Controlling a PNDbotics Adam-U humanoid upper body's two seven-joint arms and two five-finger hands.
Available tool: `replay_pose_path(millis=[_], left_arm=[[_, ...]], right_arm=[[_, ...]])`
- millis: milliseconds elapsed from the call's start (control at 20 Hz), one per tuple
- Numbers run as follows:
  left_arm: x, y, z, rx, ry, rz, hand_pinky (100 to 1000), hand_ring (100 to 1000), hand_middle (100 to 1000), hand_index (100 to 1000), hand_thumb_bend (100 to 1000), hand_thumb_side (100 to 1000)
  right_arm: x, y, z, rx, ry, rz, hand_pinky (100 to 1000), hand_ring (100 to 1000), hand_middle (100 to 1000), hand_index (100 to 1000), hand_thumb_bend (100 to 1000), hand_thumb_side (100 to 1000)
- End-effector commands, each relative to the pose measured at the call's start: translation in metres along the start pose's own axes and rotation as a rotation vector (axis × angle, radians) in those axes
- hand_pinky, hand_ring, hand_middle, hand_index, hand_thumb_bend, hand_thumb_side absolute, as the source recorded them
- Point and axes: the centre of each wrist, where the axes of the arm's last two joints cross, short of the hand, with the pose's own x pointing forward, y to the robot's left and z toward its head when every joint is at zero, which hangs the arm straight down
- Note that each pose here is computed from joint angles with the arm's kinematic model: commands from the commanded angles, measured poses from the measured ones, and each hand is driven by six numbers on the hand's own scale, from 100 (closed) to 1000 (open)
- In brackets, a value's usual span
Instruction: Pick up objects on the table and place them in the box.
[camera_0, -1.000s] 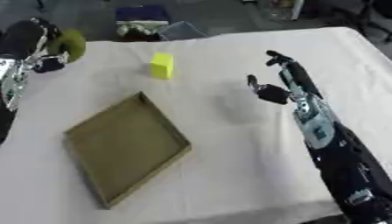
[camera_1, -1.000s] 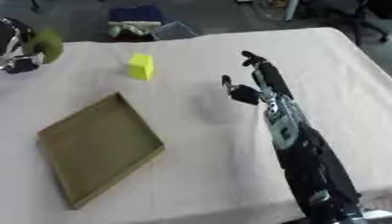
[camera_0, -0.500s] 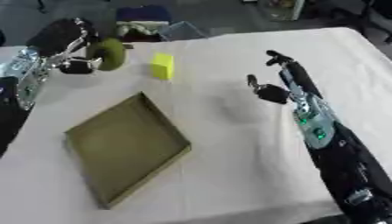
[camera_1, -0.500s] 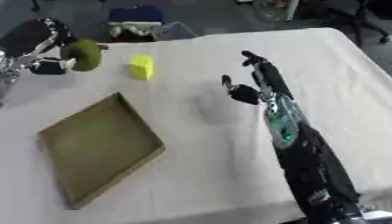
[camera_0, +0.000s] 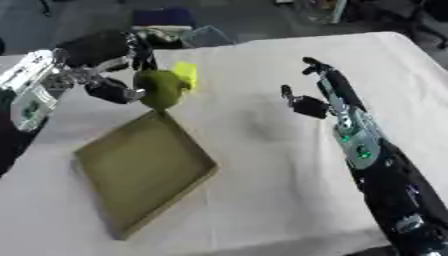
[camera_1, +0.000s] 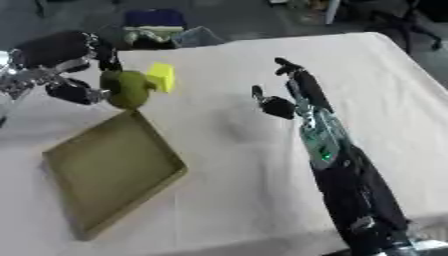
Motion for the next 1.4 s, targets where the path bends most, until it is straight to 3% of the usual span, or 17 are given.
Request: replay_pose_path(millis=[50,400,550,750,900,1000,1050,1200,1400], left_arm=[[0.007,0.012,0.001,-0.035,-0.037,-0.016,597,476,467,607,100,168],[0.016,0.002,-0.009,-0.096,-0.077,0.013,598,478,470,610,100,173],[0.020,-0.016,-0.014,-0.152,-0.096,0.045,624,509,506,653,100,172],[0.021,-0.025,-0.016,-0.234,-0.128,0.033,666,580,604,752,100,152],[0.019,-0.025,-0.014,-0.282,-0.128,0.011,704,637,693,825,164,282],[0.016,-0.020,-0.010,-0.287,-0.123,-0.005,728,671,736,854,322,516],[0.014,-0.015,-0.007,-0.275,-0.116,-0.013,731,673,742,858,347,544],[0.008,0.006,0.003,-0.208,-0.076,-0.034,740,683,754,865,378,565],[-0.003,0.036,0.014,-0.095,0.009,-0.060,753,704,775,873,400,522]], right_arm=[[0.004,-0.011,-0.005,-0.028,-0.019,0.015,777,951,761,966,268,467],[0.006,-0.009,-0.005,-0.024,-0.024,0.011,777,951,761,966,268,467],[0.006,-0.010,-0.005,-0.025,-0.022,0.011,777,951,760,966,268,467],[0.005,-0.009,-0.005,-0.025,-0.021,0.011,777,952,760,966,268,467],[0.005,-0.009,-0.005,-0.025,-0.021,0.012,777,952,760,966,267,468],[0.004,-0.010,-0.004,-0.026,-0.019,0.013,777,952,760,966,268,468],[0.004,-0.010,-0.004,-0.027,-0.017,0.013,777,952,760,966,268,468],[0.003,-0.010,-0.004,-0.027,-0.016,0.013,777,952,760,966,268,468],[0.003,-0.009,-0.004,-0.026,-0.015,0.013,776,952,759,965,269,467]])
